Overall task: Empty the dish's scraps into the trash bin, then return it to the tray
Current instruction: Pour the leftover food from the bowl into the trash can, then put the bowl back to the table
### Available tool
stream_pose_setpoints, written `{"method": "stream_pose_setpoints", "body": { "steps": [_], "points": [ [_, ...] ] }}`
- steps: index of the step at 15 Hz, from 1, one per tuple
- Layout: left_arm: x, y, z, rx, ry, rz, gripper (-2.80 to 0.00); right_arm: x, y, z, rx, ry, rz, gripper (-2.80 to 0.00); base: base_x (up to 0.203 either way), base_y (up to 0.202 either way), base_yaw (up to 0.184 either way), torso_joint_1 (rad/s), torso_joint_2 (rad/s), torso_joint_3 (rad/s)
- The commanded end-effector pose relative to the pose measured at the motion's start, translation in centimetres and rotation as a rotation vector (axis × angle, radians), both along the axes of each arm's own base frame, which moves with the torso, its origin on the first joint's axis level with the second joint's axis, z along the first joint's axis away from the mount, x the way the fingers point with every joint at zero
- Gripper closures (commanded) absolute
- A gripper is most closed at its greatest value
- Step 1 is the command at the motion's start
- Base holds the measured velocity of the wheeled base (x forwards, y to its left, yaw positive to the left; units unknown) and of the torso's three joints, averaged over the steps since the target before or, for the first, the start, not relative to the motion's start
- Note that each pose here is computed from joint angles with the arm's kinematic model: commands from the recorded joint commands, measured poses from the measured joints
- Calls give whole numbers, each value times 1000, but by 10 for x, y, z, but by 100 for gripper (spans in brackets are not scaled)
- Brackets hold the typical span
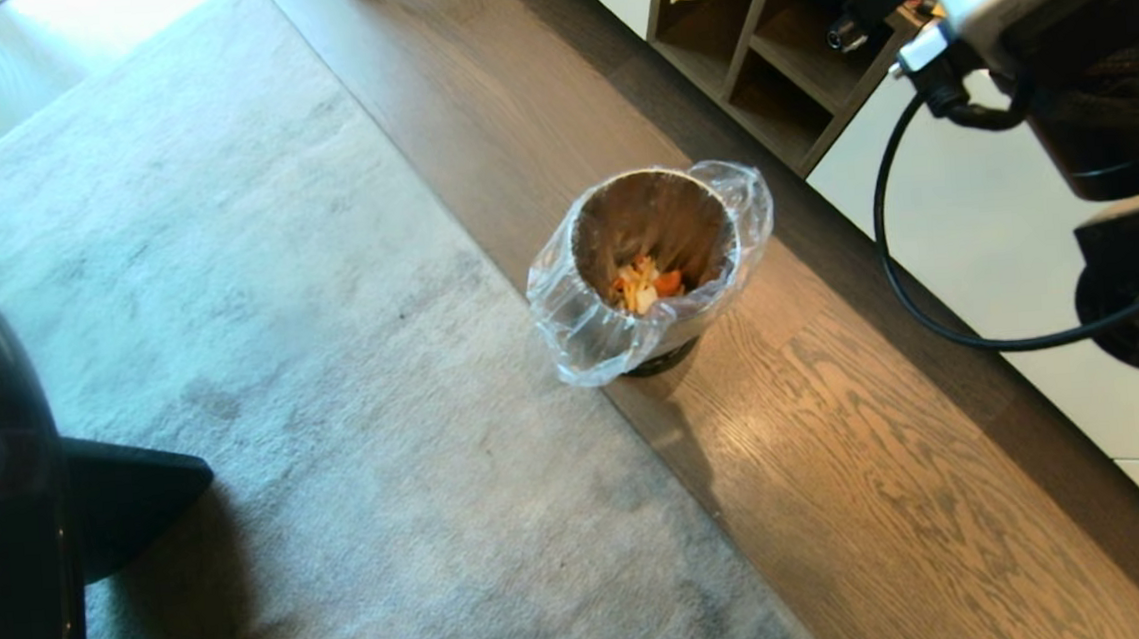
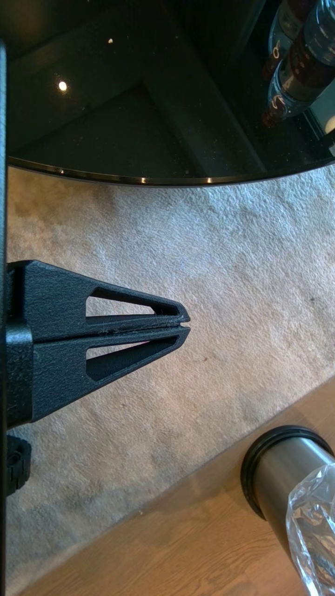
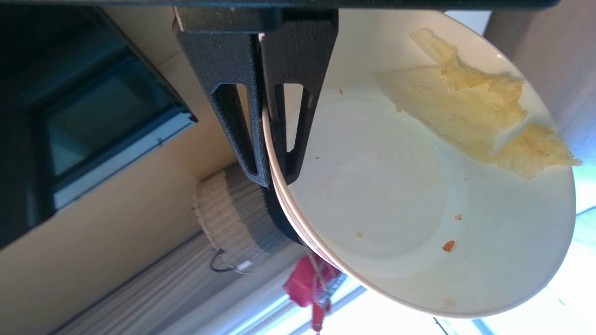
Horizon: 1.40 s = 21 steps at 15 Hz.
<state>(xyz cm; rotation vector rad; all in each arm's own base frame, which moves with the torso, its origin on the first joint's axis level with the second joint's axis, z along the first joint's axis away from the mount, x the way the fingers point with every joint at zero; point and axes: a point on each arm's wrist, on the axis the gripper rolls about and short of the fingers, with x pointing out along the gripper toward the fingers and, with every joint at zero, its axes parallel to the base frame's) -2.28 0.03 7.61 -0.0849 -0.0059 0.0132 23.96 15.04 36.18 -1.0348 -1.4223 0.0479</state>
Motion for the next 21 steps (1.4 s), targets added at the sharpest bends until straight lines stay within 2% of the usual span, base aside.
{"method": "stream_pose_setpoints", "body": {
  "steps": [1,5,9,11,14,16,18,21],
  "points": [
    [0,0,0,-1,-1,0,0,3,2,-17,-23,16,-6,0,0,0,0,0,0,0],
    [0,0,0,-1,-1,0,0,16,10,-65,-121,174,-10,0,0,0,0,0,0,0],
    [0,0,0,-1,-1,0,0,23,13,-78,-127,247,14,0,0,0,0,0,0,0],
    [0,0,0,-1,-1,0,0,25,12,-78,-50,315,-3,0,0,0,0,0,0,0],
    [0,0,0,-1,-1,0,0,32,11,-85,125,471,-69,0,0,0,0,0,0,0],
    [0,0,0,-1,-1,0,0,38,9,-90,264,611,-156,0,0,0,0,0,0,0],
    [0,0,0,-1,-1,0,0,45,10,-96,368,762,-199,0,0,0,0,0,0,0],
    [0,0,0,-1,-1,0,0,53,0,-97,401,867,-238,0,0,0,0,0,0,0]
  ]
}}
